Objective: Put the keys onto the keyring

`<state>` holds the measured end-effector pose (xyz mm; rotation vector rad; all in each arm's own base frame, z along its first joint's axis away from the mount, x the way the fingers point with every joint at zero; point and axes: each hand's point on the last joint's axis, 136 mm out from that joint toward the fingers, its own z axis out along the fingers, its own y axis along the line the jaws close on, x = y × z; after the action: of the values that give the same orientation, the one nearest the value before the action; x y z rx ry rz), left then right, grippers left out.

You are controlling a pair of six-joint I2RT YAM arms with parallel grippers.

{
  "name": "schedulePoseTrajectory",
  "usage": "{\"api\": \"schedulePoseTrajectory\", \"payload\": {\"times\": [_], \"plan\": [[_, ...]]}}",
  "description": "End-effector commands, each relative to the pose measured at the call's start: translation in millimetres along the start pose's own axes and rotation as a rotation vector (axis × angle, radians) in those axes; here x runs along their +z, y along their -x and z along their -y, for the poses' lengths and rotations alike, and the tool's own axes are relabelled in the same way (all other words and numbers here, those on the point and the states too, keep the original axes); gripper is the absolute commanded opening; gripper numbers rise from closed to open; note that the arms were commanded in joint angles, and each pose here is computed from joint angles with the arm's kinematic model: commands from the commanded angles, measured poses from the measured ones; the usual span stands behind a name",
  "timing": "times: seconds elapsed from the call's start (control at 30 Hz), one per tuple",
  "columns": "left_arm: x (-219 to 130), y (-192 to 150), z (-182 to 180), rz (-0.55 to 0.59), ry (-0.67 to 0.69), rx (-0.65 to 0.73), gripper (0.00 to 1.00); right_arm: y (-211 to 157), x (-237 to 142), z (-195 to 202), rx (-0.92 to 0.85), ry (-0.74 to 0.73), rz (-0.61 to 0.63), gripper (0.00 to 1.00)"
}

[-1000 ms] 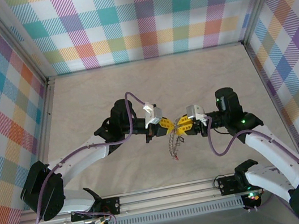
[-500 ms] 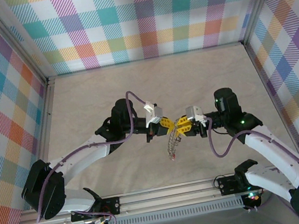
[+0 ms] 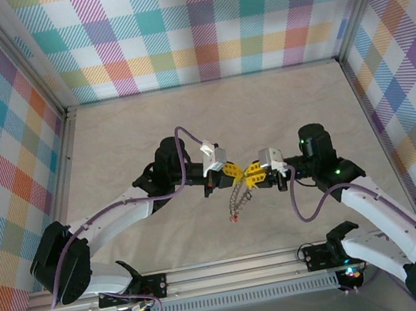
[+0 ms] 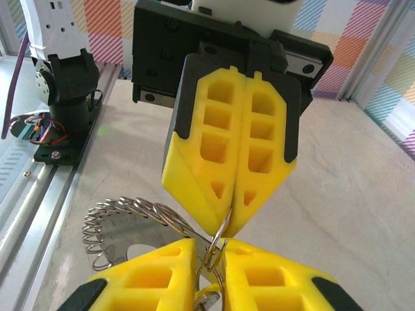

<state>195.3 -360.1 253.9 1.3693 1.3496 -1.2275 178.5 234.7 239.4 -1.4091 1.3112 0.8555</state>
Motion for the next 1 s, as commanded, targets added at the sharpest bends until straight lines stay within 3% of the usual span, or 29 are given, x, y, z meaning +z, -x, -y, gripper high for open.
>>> {"api": "schedulePoseTrajectory", "payload": {"times": [0.0,0.27,0.37,0.97], "plan": [[-2,27,2,0.065,-0.002,0.073,0.00,-1,1,-5,0.014,0.014,0.011,0.16],[-4,14,1,-0.031,0.019,0.081,0.03,4,0,-2,0.048,0.013,0.003,0.00],[-6,10,5,-0.081,0.010,0.097,0.16,8,-1,-2,0.078,0.023,-0.015,0.00],[-10,12,13,-0.167,-0.035,0.126,0.19,25,6,-2,0.143,0.152,-0.067,0.00]]}}
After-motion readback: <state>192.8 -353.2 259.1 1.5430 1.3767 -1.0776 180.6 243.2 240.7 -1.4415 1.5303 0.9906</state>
